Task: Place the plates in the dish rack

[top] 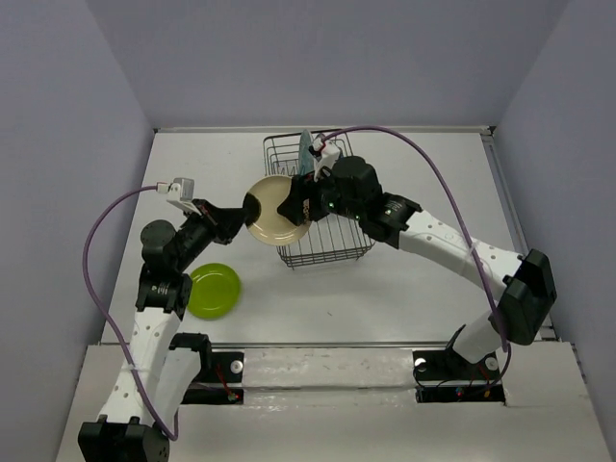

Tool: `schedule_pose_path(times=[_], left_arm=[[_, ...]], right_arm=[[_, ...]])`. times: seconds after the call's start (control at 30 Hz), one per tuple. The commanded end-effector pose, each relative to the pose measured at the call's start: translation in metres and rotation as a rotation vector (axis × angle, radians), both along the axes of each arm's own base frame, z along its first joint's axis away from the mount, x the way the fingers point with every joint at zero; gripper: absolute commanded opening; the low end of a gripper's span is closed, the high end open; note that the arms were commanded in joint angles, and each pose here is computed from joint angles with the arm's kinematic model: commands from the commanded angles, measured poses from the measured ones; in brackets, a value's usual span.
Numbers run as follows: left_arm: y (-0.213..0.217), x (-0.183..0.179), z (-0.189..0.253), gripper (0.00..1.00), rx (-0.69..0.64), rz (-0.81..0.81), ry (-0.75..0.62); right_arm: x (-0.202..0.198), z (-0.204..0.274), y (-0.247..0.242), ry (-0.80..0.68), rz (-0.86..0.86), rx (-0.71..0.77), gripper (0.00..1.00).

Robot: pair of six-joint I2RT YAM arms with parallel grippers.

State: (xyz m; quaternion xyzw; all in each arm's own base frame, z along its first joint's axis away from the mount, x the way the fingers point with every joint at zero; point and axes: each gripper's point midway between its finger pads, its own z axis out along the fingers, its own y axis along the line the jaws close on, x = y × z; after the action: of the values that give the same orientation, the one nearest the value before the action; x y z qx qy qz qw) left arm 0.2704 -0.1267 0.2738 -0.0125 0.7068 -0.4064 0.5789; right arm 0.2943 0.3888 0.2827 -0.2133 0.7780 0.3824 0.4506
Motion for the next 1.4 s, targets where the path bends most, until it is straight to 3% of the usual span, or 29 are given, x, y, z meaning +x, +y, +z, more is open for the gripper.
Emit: schedule_pose_path(times=[0.0, 0.03, 0.07, 0.1, 0.13, 0.2, 0.37, 0.53, 0.73, 0.97, 1.37], left_arm=[[-0.015, -0.012, 0.022, 0.12, 0.033, -0.1, -0.116], [-0.015, -0.012, 0.023, 0.35, 0.042, -0.098, -0.122], [-0.014, -0.01, 0.02, 0.51, 0.051, -0.085, -0.11], [-0.013, -0.01, 0.02, 0.64, 0.062, -0.074, -0.108], [-0.009, -0.006, 0.023, 0.84, 0.086, -0.046, -0.121], [-0.008, -0.007, 0.02, 0.99, 0.114, -0.029, -0.1], [0.005, -0.004, 0.032, 0.99, 0.222, 0.092, -0.123], [0.012, -0.01, 0.036, 0.99, 0.246, 0.171, -0.155], [0.005, -0.016, 0.026, 0.99, 0.265, 0.15, -0.139], [0.001, -0.028, 0.028, 0.99, 0.278, 0.138, -0.154], [-0.008, -0.038, 0.032, 0.99, 0.274, 0.102, -0.18]], right_arm=[[-0.001, 0.029, 0.004, -0.032, 0.016, 0.069, 0.38], [-0.004, 0.034, 0.003, -0.035, 0.021, 0.086, 0.23], [-0.004, 0.039, 0.002, -0.042, 0.016, 0.101, 0.07], [-0.003, 0.041, 0.001, -0.046, 0.007, 0.102, 0.07], [0.001, 0.044, -0.003, -0.056, -0.024, 0.098, 0.07], [0.009, 0.045, -0.008, -0.064, -0.075, 0.08, 0.07], [0.059, 0.051, -0.025, -0.126, -0.316, -0.036, 0.07], [0.107, 0.051, -0.049, -0.203, -0.576, -0.178, 0.07], [0.146, 0.047, -0.059, -0.279, -0.8, -0.317, 0.07], [0.167, 0.007, -0.046, -0.322, -0.91, -0.476, 0.07], [0.179, -0.038, -0.036, -0.309, -0.928, -0.556, 0.07]])
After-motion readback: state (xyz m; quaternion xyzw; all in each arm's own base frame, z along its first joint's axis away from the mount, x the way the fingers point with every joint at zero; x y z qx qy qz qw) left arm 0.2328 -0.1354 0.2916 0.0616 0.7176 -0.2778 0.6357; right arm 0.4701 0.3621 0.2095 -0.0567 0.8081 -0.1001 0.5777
